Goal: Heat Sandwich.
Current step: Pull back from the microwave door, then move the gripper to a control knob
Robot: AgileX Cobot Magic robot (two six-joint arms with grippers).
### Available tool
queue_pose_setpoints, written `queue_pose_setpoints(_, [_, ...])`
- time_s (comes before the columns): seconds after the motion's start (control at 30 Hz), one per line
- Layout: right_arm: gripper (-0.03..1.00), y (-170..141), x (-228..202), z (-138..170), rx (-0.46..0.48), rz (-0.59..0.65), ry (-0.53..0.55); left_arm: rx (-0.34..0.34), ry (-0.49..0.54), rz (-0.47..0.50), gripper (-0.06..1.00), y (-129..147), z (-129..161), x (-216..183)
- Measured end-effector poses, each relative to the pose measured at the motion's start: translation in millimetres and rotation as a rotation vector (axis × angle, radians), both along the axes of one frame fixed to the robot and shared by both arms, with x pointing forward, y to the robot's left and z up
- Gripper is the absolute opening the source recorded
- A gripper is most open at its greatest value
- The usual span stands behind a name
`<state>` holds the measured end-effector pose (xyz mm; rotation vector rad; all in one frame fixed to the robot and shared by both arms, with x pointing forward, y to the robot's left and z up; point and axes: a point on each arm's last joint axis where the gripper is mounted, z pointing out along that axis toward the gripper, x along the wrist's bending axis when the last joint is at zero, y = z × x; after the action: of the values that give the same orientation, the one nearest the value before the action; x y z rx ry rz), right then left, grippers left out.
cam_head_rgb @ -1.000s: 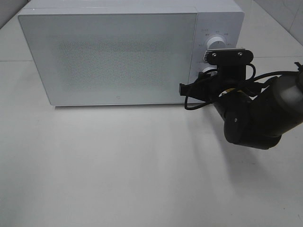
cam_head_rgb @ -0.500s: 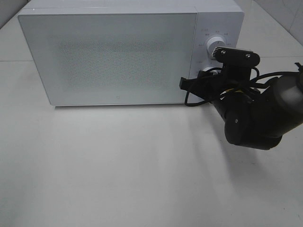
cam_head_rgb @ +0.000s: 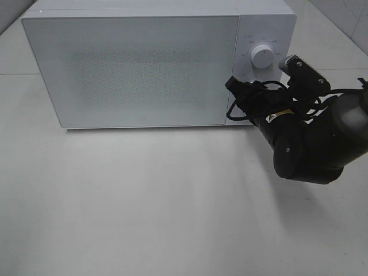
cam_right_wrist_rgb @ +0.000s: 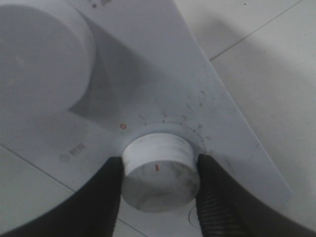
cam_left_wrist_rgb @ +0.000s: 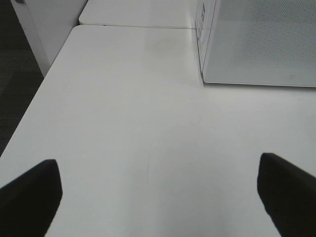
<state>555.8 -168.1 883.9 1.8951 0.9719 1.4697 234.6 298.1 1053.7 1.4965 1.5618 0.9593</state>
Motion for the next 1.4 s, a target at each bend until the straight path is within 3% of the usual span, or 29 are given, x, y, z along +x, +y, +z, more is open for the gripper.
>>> queue_pose_setpoints(0.33, [0.44, 0.3, -0.9, 0.0, 0.332, -0.087, -0.001, 0.0, 0.0, 0.0, 0.99, 0.0, 0.0, 0.0])
queue_pose_setpoints(0.77, [0.44, -0.3, -1.6, 0.1, 0.586, -0.167, -0.004, 0.0, 0.0, 0.0, 0.99, 0.0, 0.0, 0.0])
queue_pose_setpoints(0.8, [0.44, -0.7, -1.6, 0.1, 0.644, -0.188, -0.006, 0.0, 0.0, 0.0, 0.99, 0.0, 0.0, 0.0])
queue_pose_setpoints(0.87, [0.44, -0.4, -1.8, 0.1, 0.667, -0.194, -0.007, 0.0, 0.0, 0.0, 0.99, 0.0, 0.0, 0.0])
queue_pose_setpoints(1.17, [0.44, -0.8, -1.6, 0.7, 0.938, -0.288, -0.02, 0.0, 0.0, 0.0, 0.99, 0.0, 0.0, 0.0])
queue_pose_setpoints(1.4, [0.44, -0.3, -1.8, 0.9, 1.052, -0.323, -0.024, 0.0, 0.0, 0.0, 0.99, 0.0, 0.0, 0.0])
